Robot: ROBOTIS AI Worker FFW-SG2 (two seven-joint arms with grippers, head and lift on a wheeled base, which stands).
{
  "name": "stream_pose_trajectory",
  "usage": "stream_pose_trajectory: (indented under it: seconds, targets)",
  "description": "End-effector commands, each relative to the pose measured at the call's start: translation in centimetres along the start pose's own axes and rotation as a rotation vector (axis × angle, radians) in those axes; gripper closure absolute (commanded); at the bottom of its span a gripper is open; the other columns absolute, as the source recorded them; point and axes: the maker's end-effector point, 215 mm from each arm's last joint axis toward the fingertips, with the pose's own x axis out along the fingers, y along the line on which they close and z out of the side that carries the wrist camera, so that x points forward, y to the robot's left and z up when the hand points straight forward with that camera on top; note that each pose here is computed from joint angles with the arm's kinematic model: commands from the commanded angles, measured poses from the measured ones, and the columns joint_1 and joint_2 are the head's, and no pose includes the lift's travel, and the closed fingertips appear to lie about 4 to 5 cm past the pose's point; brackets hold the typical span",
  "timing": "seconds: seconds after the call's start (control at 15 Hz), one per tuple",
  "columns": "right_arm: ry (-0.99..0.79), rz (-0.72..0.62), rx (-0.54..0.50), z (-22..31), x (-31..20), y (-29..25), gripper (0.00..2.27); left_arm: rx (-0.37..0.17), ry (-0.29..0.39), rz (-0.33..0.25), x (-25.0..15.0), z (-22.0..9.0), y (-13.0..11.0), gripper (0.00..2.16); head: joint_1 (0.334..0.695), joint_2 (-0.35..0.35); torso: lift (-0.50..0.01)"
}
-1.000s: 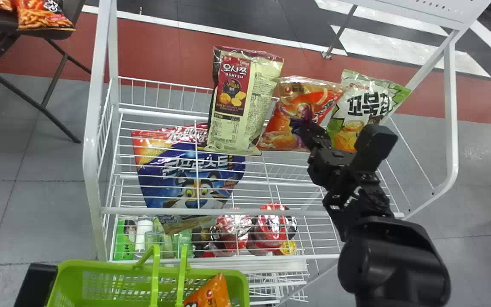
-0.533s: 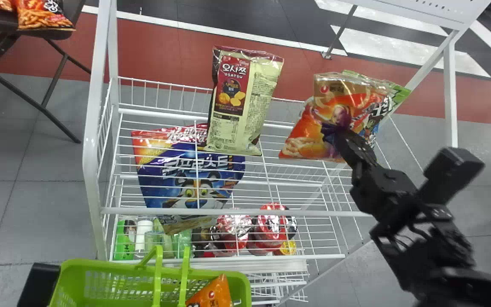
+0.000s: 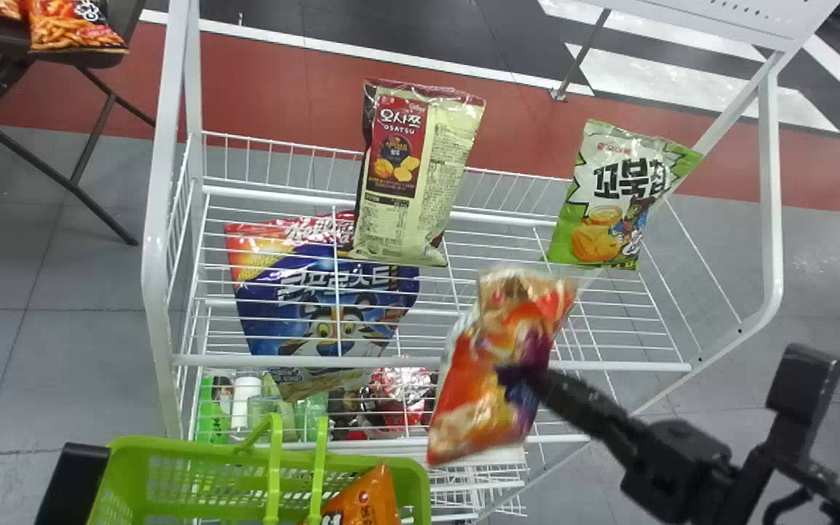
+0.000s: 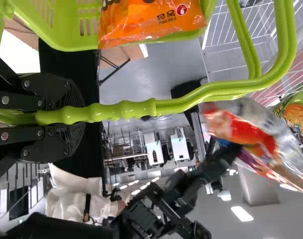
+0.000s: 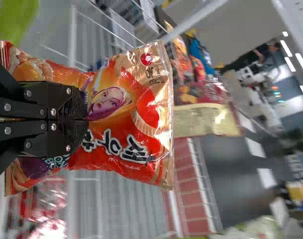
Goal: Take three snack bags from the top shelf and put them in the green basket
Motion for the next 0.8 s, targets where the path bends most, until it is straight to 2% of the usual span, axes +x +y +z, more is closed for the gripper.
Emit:
stream_pose_trajectory:
  seconds: [0.0, 0.27, 0.6, 0.73]
  targets:
    - [0.182, 0.065, 0.154, -6.1, -1.0, 1.8, 2.02, 0.005, 0.01, 0.005, 0.3, -0.1, -0.1, 1.54, 0.695, -0.35, -0.028]
    - [0.375, 0.186, 0.347, -12.5, -2.6, 5.7, 2.02, 0.03, 0.025, 0.017, 1.0, 0.3, -0.2, 1.54, 0.695, -0.35, -0.028]
    - [0.461, 0.28, 0.46, -17.0, 0.0, 8.2, 2.02, 0.058, 0.028, 0.023, 1.0, 0.6, -0.8, 1.54, 0.695, -0.35, -0.028]
    - [0.485, 0.336, 0.477, -17.9, 0.7, 10.1, 2.02, 0.07, 0.027, 0.022, 0.9, 0.7, -1.1, 1.54, 0.695, -0.35, -0.028]
